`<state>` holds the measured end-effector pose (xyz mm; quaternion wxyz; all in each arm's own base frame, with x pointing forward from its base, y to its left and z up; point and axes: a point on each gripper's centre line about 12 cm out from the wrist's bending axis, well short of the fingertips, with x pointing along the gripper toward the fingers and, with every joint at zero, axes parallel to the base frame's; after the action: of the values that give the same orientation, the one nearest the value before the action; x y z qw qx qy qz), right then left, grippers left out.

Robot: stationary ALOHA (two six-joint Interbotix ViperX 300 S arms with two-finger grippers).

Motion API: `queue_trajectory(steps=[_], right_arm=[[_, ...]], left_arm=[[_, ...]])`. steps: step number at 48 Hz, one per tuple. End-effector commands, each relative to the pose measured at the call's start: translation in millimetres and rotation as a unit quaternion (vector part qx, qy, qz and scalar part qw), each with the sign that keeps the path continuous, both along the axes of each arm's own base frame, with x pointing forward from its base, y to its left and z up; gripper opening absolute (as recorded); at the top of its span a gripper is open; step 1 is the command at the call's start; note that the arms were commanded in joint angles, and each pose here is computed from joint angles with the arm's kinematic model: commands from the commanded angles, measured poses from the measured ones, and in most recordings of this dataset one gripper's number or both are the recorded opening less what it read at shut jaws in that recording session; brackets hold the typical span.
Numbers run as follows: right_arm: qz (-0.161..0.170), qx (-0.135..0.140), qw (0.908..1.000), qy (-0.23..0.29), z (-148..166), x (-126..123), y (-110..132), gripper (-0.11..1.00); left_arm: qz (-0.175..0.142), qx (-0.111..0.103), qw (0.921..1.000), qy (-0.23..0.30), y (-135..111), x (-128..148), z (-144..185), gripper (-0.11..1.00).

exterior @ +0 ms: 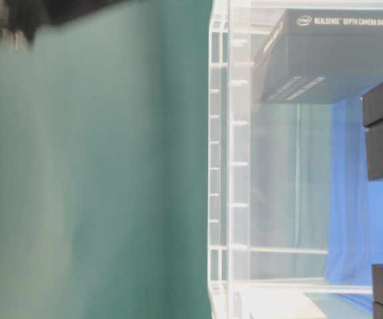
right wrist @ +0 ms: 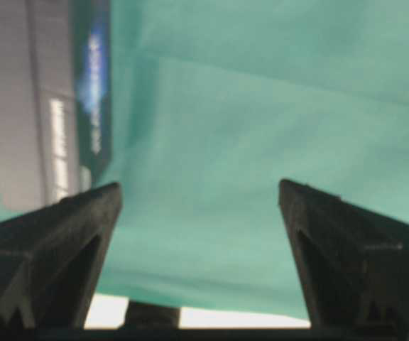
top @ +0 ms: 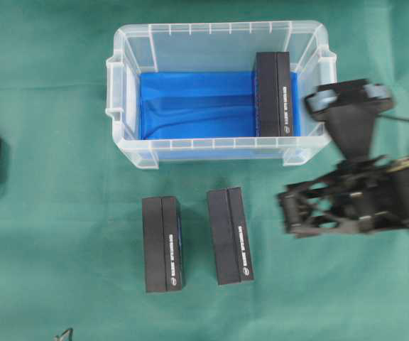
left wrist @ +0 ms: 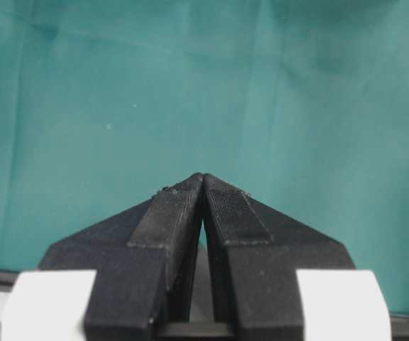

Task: Take the box out of the case with the right arm.
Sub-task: 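Raise the right gripper away to the right side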

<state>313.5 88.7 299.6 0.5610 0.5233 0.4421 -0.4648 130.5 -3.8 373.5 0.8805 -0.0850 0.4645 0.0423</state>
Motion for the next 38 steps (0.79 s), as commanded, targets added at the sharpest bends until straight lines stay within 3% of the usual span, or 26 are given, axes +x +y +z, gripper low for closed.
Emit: queue_trajectory(steps=[1,16,38], right_arm=[[0.002,0.006,0.9997,-0.021,9.4,-25.7,-3.1,0.89],[0.009,0.006,0.9997,-0.020,7.3,-83.8,-12.4,0.89],[0.011,-0.005,0.9996,-0.025,5.1,-87.2,-19.3,0.89]], left_arm=[[-0.002,0.003,1.0000,-0.001,0.1,0.8,3.1,0.00],[-0.001,0.006,0.9985,0.055,0.8,-11.1,-3.7,0.00],[-0.001,0.005,0.9994,0.034,0.7,-5.7,-1.5,0.00]])
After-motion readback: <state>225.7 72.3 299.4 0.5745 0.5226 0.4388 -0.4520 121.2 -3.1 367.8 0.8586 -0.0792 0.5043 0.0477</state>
